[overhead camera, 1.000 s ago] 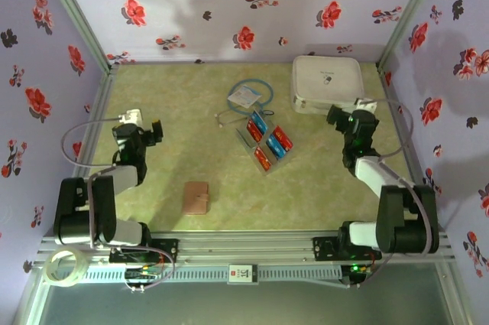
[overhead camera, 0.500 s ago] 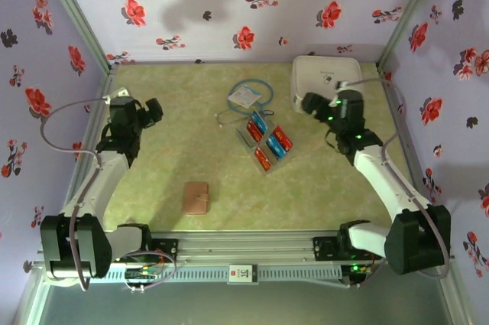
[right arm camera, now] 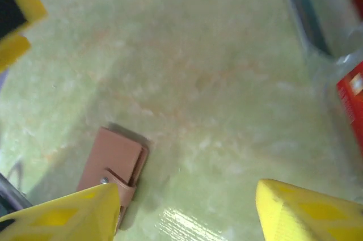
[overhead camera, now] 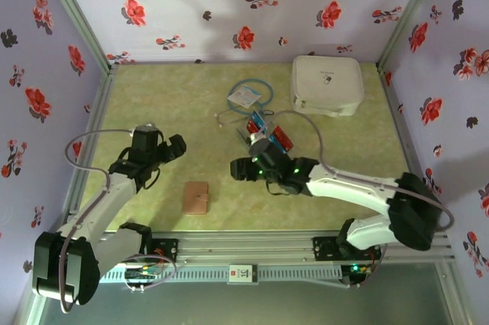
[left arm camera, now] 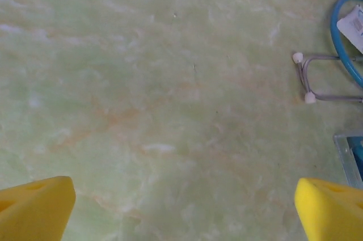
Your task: Put the credit cards into the card holder
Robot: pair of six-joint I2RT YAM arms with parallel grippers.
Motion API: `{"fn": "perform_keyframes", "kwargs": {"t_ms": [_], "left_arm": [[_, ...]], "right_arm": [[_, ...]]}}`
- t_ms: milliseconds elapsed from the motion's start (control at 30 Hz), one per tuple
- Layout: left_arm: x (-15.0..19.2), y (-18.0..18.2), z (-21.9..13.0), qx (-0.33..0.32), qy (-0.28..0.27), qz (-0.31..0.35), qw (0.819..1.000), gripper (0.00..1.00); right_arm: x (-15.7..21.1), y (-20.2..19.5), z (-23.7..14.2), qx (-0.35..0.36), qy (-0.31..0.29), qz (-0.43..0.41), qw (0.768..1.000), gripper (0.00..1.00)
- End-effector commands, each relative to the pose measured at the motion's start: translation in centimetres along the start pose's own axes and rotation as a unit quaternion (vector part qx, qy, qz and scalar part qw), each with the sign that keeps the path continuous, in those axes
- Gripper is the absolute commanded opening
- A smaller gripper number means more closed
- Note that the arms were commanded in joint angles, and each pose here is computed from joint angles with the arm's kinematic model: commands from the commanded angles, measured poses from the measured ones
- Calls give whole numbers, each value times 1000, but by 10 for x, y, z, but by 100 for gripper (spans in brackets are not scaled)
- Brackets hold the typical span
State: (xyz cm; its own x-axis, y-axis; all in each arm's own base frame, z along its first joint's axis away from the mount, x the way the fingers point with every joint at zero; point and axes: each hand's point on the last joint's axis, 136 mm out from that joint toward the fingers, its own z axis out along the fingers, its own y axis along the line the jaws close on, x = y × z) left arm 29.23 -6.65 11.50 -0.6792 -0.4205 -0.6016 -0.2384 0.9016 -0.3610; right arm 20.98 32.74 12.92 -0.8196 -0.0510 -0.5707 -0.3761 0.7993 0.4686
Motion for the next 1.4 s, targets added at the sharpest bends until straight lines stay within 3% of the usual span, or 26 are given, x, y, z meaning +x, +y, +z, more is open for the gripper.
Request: {"fn": "perform_keyframes", "kwargs": {"t_ms": [0, 700, 1367], "left_arm": [[11, 0, -1, 10, 12, -15, 1000, 100], [34, 3, 16, 26, 37, -8, 999, 100], [46, 0, 25, 36, 58, 4, 998, 100]], "right_arm": [[8, 10, 18, -2, -16, 41, 999, 62], [81, 68, 87, -74, 62, 121, 988, 46], [99, 75, 107, -79, 66, 151, 983, 43]]}}
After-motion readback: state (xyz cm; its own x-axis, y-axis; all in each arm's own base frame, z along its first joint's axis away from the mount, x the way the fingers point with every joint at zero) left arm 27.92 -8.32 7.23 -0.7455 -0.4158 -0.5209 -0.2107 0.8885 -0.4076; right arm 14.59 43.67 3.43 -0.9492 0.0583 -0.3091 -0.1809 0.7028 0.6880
